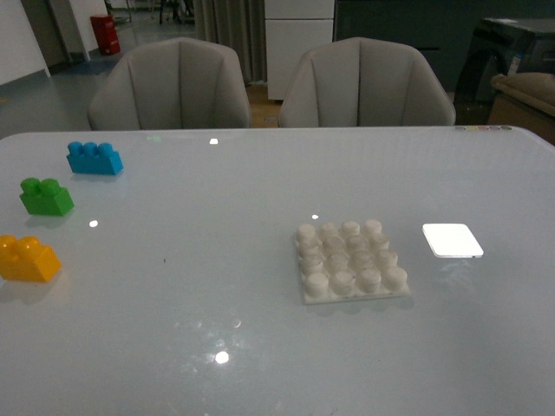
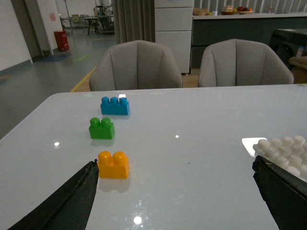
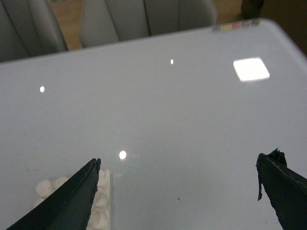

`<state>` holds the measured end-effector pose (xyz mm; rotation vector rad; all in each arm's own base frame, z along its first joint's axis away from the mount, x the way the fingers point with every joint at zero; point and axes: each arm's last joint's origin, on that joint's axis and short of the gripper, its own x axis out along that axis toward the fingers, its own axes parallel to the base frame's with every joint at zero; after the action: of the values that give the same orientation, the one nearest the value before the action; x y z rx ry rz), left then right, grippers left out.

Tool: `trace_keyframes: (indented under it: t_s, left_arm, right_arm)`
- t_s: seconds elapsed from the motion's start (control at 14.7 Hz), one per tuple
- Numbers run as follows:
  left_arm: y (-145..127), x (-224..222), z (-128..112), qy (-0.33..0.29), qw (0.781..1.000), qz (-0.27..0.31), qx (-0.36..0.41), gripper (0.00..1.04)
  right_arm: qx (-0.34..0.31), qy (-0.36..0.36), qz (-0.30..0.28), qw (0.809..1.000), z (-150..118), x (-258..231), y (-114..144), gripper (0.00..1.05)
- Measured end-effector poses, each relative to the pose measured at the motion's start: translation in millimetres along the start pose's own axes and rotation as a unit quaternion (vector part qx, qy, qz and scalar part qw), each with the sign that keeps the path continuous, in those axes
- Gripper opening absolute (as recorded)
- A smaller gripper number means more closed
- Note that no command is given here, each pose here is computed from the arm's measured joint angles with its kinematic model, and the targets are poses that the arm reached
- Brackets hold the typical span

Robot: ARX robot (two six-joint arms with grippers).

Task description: Insert yellow block into base center

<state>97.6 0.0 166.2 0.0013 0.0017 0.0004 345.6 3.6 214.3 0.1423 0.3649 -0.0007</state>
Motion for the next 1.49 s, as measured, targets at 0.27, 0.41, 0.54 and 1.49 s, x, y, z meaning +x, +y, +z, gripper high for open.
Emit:
trace_keyframes:
  t_s: [0.27, 0.41, 0.54, 1.49]
  left_arm:
    - [0.0, 0.0, 0.0, 0.000, 1.000, 0.000, 0.000, 0.98]
    - [0.0, 0.0, 0.0, 0.000, 1.000, 0.000, 0.000, 0.98]
    - [0.0, 0.0, 0.0, 0.000, 1.000, 0.000, 0.000, 0.98]
    - [0.0, 0.0, 0.0, 0.000, 1.000, 0.000, 0.000, 0.98]
  right_arm:
    - [-0.054, 0.168, 0.013, 0.984, -50.9, 93.3, 31.2, 0.98]
    - [-0.075, 0.221, 0.042, 0.971, -75.6, 109.7, 55.2, 0.98]
    - [-0.094, 0.243, 0.066, 0.963, -86.2, 121.0, 83.8, 0.98]
    - [-0.019, 0.294, 0.097, 0.951, -125.4, 141.8, 103.6, 0.98]
